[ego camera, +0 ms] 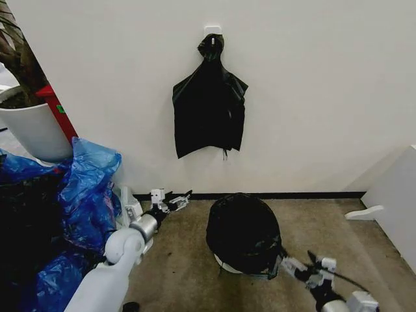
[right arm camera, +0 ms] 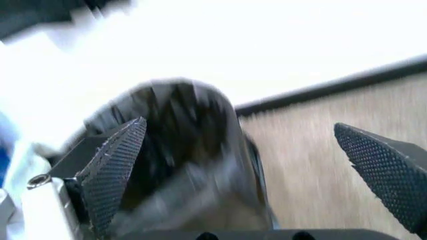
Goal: Place the garbage bag over the trash bin.
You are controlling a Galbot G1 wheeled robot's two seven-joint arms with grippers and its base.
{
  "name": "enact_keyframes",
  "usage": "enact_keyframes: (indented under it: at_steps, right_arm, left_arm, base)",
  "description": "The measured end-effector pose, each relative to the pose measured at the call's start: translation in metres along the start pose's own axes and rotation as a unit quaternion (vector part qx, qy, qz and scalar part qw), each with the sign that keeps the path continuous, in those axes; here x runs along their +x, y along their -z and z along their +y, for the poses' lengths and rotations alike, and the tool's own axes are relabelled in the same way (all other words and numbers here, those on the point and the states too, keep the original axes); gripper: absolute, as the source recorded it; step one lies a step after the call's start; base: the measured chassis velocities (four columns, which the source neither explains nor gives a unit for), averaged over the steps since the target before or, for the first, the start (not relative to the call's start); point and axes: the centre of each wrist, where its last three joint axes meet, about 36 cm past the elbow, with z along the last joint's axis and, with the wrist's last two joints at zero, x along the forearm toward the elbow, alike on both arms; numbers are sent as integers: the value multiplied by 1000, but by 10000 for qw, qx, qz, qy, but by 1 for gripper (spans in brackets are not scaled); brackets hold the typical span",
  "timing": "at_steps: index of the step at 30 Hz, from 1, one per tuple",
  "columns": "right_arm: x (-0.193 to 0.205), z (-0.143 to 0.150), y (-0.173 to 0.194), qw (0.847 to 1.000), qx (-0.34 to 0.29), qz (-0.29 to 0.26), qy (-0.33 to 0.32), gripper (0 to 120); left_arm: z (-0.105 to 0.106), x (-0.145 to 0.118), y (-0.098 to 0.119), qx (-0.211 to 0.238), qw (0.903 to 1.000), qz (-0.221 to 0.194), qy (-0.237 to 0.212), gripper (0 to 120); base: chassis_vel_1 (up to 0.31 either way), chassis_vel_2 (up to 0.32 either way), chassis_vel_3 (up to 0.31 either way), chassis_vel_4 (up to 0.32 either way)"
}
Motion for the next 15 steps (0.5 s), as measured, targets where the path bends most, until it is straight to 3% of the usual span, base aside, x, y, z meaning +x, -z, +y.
enact_keyframes:
  at_steps: [1,2,4,8,12,13,15]
  right_arm:
    - [0,0,0,10000,0,0,0,100]
    - [-2,4,13,9996,101,-260,64,100]
    - [-5,5,19,9973,356,-632,133,100]
    - [-18,-3,18,9806,1271,-1458,323,100]
    - [-20,-1,10,9757,1455,-1597,364,100]
    - [-19,2,3,9729,1543,-1680,390,100]
    - [-14,4,-7,9725,1582,-1661,396,100]
  left_arm:
    - [0,0,0,0,10000,0,0,100]
    - [-6,11,0,-377,9983,-375,244,100]
    - [-16,23,-1,-686,9927,-860,503,100]
    - [-45,60,0,-1278,9724,-1717,926,100]
    - [-61,89,-4,-1585,9656,-1832,948,100]
    - [-70,112,-11,-1773,9613,-1864,990,100]
    - [-79,133,-19,-1857,9581,-1907,1054,100]
  base:
    - [0,0,0,0]
    - [0,0,0,0]
    - [0,0,0,0]
    - [0,0,0,0]
    - [0,0,0,0]
    - [0,0,0,0]
    - [0,0,0,0]
